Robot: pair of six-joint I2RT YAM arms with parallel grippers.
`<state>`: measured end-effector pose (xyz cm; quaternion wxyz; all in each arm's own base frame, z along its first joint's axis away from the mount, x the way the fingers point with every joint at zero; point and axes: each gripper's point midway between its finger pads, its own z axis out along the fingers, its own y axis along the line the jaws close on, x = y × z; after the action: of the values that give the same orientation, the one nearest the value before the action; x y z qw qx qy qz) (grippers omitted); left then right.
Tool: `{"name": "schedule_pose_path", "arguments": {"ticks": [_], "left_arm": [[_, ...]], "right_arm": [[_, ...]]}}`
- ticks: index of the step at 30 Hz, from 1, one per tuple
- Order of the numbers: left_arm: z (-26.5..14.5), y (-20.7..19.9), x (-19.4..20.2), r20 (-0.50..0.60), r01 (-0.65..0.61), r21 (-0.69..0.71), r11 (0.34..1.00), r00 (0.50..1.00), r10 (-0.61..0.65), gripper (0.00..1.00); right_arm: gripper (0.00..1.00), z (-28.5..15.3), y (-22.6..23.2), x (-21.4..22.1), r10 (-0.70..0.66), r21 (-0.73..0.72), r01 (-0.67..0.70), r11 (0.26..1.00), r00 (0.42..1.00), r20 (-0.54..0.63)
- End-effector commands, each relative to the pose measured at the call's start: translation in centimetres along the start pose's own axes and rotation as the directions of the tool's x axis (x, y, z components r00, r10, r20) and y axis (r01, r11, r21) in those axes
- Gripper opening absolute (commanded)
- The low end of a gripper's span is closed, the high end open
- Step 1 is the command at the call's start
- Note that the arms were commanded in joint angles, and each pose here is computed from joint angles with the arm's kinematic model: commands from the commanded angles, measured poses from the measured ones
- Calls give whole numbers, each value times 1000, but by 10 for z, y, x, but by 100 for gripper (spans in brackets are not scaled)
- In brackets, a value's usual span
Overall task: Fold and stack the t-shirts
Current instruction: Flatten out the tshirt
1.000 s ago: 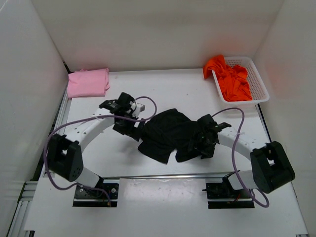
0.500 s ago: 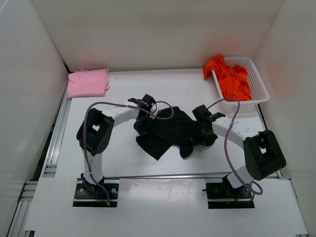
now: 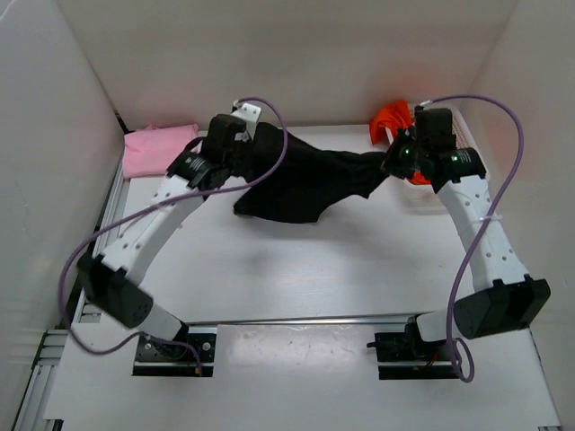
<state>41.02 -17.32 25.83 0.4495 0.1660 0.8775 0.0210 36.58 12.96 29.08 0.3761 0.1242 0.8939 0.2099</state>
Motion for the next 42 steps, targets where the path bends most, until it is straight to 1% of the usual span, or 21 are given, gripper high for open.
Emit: {"name": "schedule_pose_path", "arguments": {"ticks": [1, 2, 3, 4, 6, 7, 9, 11, 13, 16, 18, 23, 25, 26, 27, 30, 33, 36, 38, 40, 42], "left_arm": [[-42, 5, 59, -117, -65, -10, 998, 991, 64, 52], [-55, -4, 95, -224, -99, 59, 993, 968, 110, 61], [-67, -23, 121, -286, -79, 190, 979, 949, 132, 67], [-83, -30, 159, -368, -63, 261, 963, 916, 160, 68], [-113, -45, 207, -489, 3, 384, 924, 849, 201, 68], [-120, -42, 228, -510, 4, 383, 924, 834, 208, 68], [-118, -33, 235, -497, -23, 344, 939, 843, 203, 69], [-106, -29, 229, -451, -46, 308, 950, 872, 188, 69], [-89, -20, 213, -414, -30, 253, 967, 900, 136, 77], [-68, -24, 200, -419, -24, 246, 969, 899, 129, 81], [-53, -28, 181, -383, -22, 245, 969, 916, 118, 81], [0, -45, 135, -343, -19, 244, 969, 934, 105, 81], [16, -55, 116, -323, -8, 272, 962, 941, 99, 80], [34, -63, 119, -354, -4, 283, 959, 929, 109, 80], [42, -68, 93, -308, 1, 295, 955, 947, 94, 80], [82, -84, 74, -302, 7, 313, 950, 949, 93, 80], [117, -99, 62, -298, 13, 330, 944, 950, 91, 80], [133, -118, 69, -331, 41, 396, 917, 938, 102, 78], [128, -133, 71, -334, 39, 437, 899, 935, 122, 75], [126, -144, 91, -370, 32, 450, 892, 916, 153, 72], [126, -135, 103, -399, 15, 407, 913, 902, 163, 69]], "right_arm": [[0, -13, -15, 61, -39, -19, 36, 999, 982, -187], [0, -13, -16, 77, -54, -35, 47, 998, 972, -228], [0, -17, -12, 96, -77, -61, 63, 996, 962, -261], [0, -12, -21, 127, -78, -60, 61, 996, 938, -337], [0, -14, -21, 159, -115, -85, 88, 992, 911, -396], [0, -15, -30, 181, -116, -66, 97, 993, 893, -435], [0, -15, -35, 190, -115, -63, 98, 993, 894, -433], [0, -19, -30, 188, -134, -94, 105, 990, 906, -402], [0, -27, -22, 184, -153, -137, 108, 985, 910, -385], [0, -33, -22, 195, -182, -151, 128, 980, 887, -424], [0, -32, -39, 208, -176, -94, 150, 984, 873, -454], [0, -28, -95, 276, -68, 47, 120, 992, 799, -597], [0, -24, -106, 291, -20, 87, 93, 992, 789, -614], [0, -24, -118, 309, 11, 115, 83, 990, 764, -645], [0, -25, -119, 316, 18, 116, 78, 990, 754, -657], [0, -24, -130, 336, 42, 141, 75, 987, 734, -678], [0, -26, -139, 344, 74, 180, 69, 981, 728, -682], [0, -28, -141, 348, 69, 179, 77, 981, 721, -690], [0, -27, -144, 349, 72, 191, 85, 978, 720, -690], [0, -23, -141, 344, 63, 187, 87, 979, 735, -675], [0, -22, -141, 341, 62, 192, 92, 977, 739, -671]]}}
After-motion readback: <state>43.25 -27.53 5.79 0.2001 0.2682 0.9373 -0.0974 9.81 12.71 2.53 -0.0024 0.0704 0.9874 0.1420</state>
